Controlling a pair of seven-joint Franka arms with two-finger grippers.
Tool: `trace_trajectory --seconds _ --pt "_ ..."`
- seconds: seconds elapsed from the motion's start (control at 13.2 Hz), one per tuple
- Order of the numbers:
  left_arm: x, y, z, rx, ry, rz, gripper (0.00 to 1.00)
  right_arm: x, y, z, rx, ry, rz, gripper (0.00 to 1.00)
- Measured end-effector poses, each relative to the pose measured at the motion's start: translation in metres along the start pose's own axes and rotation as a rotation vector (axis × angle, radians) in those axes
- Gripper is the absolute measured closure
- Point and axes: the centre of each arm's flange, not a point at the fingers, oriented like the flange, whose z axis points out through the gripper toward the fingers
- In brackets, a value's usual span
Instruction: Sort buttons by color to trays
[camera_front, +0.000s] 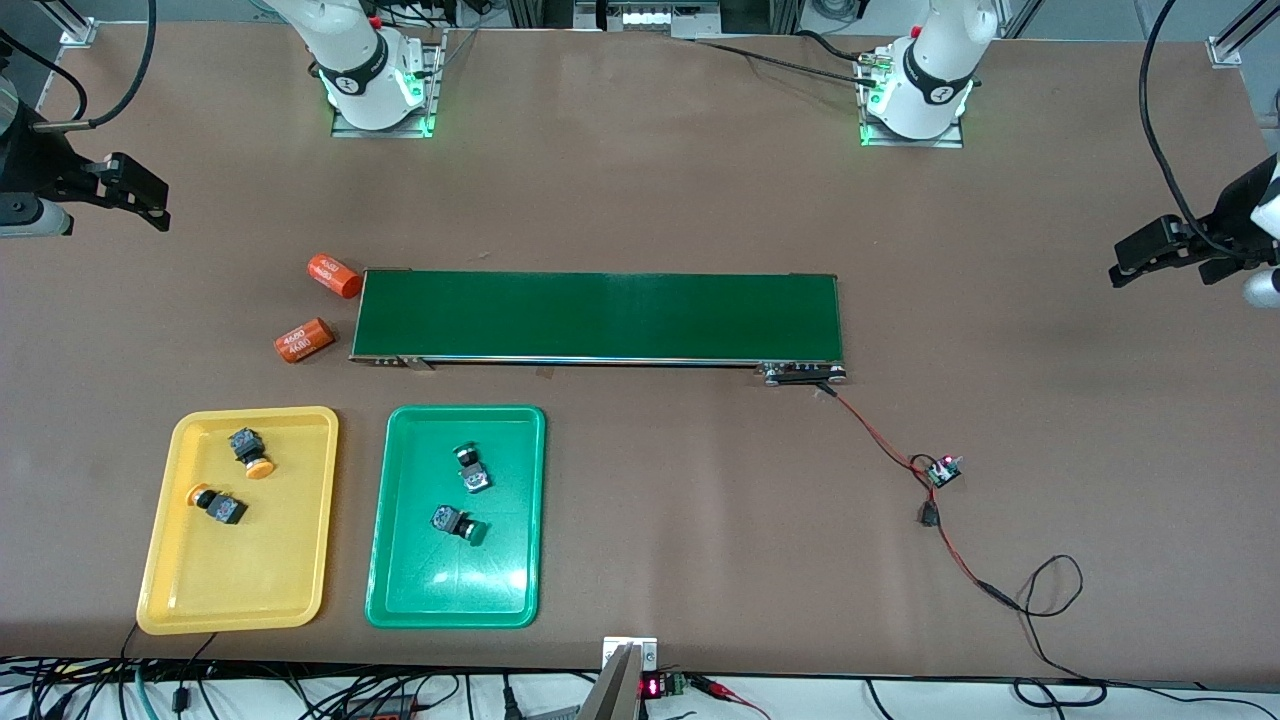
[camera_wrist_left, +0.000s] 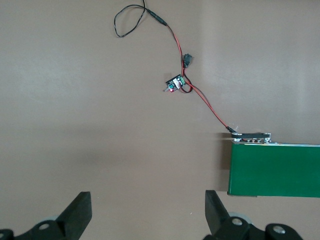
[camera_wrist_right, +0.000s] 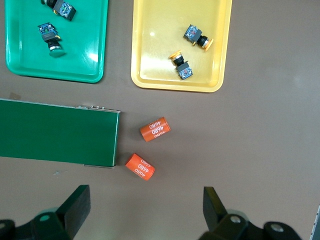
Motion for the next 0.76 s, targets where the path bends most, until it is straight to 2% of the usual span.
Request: trace_trajectory --seconds 0.15,0.3,0.76 --pt "-0.001 0.004 -0.002 -0.001 0.004 0.007 0.0 0.004 -0.004 0.007 0.003 -0.013 -0.008 0.0" --pt "-0.002 0.006 -0.003 -0.001 0.005 0.011 0.0 0.01 -0.008 0.016 0.029 -0.023 -0.01 0.0" --pt "-0.002 0.006 -0.004 -0.001 0.006 0.011 0.0 0.016 -0.013 0.016 0.05 0.006 -0.013 0.0"
